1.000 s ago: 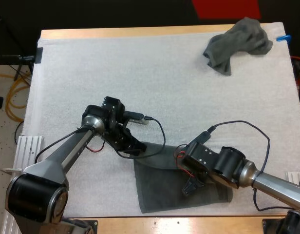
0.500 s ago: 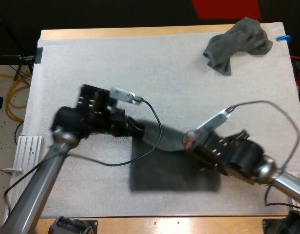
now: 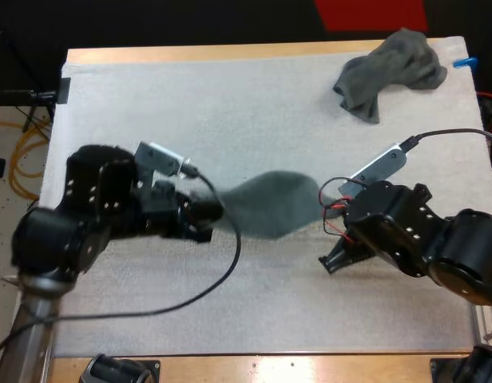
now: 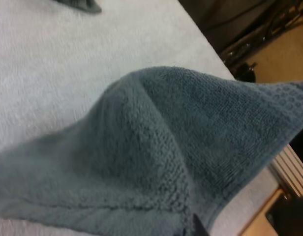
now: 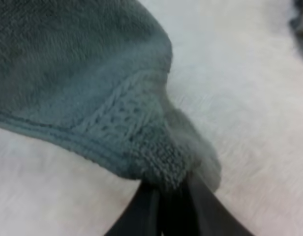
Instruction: Pick towel from pile fold and stack
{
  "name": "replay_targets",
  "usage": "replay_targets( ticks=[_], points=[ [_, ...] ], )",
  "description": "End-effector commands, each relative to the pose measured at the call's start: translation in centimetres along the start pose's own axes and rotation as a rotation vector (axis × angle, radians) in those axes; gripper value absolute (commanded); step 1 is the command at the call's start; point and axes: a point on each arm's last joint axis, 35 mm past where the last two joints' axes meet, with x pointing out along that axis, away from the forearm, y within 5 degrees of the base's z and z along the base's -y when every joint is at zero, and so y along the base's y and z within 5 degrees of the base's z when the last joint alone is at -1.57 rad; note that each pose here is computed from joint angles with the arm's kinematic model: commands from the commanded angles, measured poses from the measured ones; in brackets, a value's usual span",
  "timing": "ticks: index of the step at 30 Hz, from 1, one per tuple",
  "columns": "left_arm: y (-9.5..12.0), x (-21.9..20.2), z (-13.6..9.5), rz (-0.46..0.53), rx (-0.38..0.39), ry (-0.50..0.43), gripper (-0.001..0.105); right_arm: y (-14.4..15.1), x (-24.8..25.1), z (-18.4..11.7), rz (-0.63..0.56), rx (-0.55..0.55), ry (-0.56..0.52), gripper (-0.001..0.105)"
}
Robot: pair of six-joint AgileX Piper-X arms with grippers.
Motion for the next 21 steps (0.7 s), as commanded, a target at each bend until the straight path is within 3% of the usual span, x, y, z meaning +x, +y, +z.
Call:
replay_targets(
  ticks=[1, 9, 14, 17, 21],
  points=[
    [-0.6, -0.8, -0.8, -0.009, -0.009, 0.011, 0.0, -0.1, -0.9, -0.3, 0.056, -0.005, 0.002, 0.0],
    [-1.4, -3.1, -4.2, -0.015, -0.076, 0.104, 0.0, 0.4, -2.4, -1.9, 0.27, 0.032, 0.057, 0.0],
    [-1.0, -2.6, -4.5, -0.009, -0.088, 0.122, 0.0, 0.7, -2.6, -2.3, 0.355, 0.053, 0.085, 0.0],
    [0.7, -0.4, -4.6, 0.003, -0.108, 0.144, 0.0, 1.0, -1.3, -1.7, 0.356, 0.05, 0.109, 0.0],
    [4.0, 3.7, -4.5, 0.06, -0.143, 0.152, 0.0, 1.4, 4.3, -1.2, 0.273, 0.027, 0.212, 0.0]
  ],
)
